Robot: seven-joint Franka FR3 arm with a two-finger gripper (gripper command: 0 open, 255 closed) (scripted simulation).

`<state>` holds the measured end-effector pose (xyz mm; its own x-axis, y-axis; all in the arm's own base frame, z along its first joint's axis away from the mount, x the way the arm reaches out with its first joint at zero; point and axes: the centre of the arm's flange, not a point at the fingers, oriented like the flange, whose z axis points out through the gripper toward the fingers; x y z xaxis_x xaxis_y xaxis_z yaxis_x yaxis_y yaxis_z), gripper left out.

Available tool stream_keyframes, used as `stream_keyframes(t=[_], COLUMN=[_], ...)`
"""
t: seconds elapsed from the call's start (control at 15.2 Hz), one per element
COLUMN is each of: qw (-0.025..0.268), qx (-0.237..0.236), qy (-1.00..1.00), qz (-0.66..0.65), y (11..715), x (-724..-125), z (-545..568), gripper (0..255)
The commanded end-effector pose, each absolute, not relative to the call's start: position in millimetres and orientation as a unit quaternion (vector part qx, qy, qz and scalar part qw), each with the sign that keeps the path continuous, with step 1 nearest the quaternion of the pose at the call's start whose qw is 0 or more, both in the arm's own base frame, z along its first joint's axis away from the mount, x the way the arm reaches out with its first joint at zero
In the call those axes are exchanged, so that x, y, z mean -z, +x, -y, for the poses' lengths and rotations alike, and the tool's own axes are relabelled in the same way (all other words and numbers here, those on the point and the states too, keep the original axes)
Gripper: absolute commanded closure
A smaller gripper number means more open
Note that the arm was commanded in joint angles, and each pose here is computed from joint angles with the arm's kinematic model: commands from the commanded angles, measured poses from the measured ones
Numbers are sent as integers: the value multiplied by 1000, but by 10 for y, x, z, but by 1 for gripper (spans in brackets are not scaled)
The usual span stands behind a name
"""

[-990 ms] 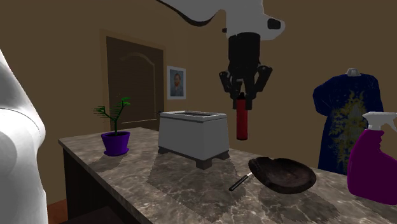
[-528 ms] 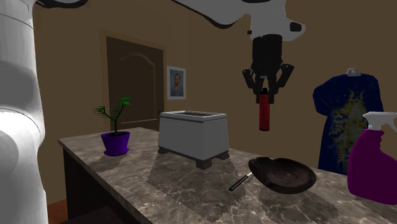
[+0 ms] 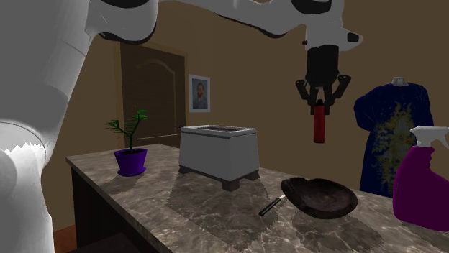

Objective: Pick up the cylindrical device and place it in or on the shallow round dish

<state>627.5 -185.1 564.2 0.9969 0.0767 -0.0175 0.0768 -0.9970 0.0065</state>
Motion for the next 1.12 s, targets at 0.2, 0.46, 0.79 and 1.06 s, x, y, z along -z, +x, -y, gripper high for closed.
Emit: stream_keyframes(t=[0.2,0.46,0.79,1.06], qw=[4,4,4,4], qx=[8,8,8,8], qy=[999,999,999,999], qz=[-39,-39,-39,-39], y=[6307,6307,6307,6307], x=[-5391,-5180,-4916,-4694], z=[1860,1860,1860,1860], gripper=[255,255,255,255])
